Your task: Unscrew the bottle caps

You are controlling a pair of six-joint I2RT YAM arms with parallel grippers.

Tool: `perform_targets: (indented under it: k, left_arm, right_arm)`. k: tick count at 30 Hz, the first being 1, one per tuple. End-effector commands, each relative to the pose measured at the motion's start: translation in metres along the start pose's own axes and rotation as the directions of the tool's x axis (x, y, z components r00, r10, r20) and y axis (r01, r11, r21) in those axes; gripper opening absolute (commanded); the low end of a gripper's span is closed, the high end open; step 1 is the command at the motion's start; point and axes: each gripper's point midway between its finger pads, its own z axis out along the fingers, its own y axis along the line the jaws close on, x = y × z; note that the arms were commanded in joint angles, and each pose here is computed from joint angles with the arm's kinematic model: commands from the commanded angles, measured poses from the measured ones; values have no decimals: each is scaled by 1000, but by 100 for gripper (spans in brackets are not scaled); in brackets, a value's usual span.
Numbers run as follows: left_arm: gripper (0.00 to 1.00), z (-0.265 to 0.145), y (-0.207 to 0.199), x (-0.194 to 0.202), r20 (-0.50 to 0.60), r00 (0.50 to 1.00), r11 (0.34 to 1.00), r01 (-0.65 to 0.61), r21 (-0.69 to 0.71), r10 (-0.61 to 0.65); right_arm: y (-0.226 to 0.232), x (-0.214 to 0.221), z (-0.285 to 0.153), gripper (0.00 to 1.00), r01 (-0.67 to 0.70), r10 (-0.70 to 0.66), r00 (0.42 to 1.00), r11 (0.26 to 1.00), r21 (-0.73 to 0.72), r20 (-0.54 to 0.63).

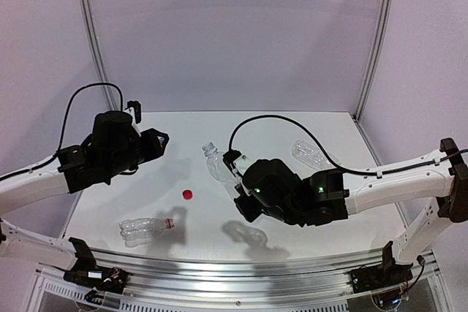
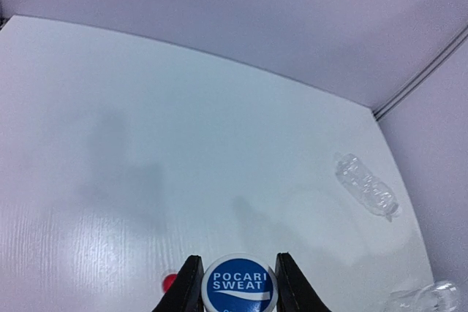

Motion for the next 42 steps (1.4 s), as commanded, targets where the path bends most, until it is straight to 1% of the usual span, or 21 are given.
perform_targets:
  k: [1, 3, 5, 7, 10, 14, 20, 27, 32, 38, 42]
  left_arm:
    - [3, 26, 30, 33, -166, 985, 997, -48, -58, 38]
    - [3, 45, 46, 47, -226, 974, 994, -56, -96, 33]
    - [0, 61, 55, 58, -276, 961, 992, -52, -111, 20]
    - [0, 77, 64, 72, -322, 947, 992, -44, -121, 2]
    - [0, 97, 75, 90, -366, 930, 989, -41, -139, -13]
    - [0, 111, 87, 103, -401, 916, 983, -57, -177, -19]
    - [0, 117, 104, 109, -394, 919, 965, -88, -246, -17]
    - [3, 128, 114, 121, -414, 910, 954, -113, -276, -12]
    - [11, 130, 118, 123, -403, 915, 951, -117, -285, -8]
    - [15, 138, 118, 131, -420, 907, 954, -128, -272, 2]
    - [20, 140, 120, 134, -427, 904, 952, -137, -273, 8]
  right_arm:
    - [-9, 0, 1, 0, -22, 22, 1000, 1000, 13, -21]
    - [-10, 0, -1, 0, -21, 21, 1000, 1000, 12, -22]
    - [-11, -1, -2, 0, -18, 18, 1000, 1000, 16, -22]
    - [-12, -1, -2, 0, -17, 17, 1000, 1000, 17, -23]
    - [-12, -1, -4, 0, -15, 15, 1000, 1000, 12, -23]
    - [-12, -2, -6, 0, -15, 15, 1000, 1000, 6, -24]
    - [-12, -2, -6, 0, -12, 12, 1000, 1000, 0, -26]
    - [-10, 0, -4, 0, 0, 0, 999, 1000, 0, -35]
    - [-6, 1, -6, 0, -1, 0, 999, 1000, -29, -43]
    - [-4, 3, -2, 0, -3, 1, 998, 999, -43, -56]
    - [-4, 4, -1, 0, -2, -1, 998, 999, -45, -61]
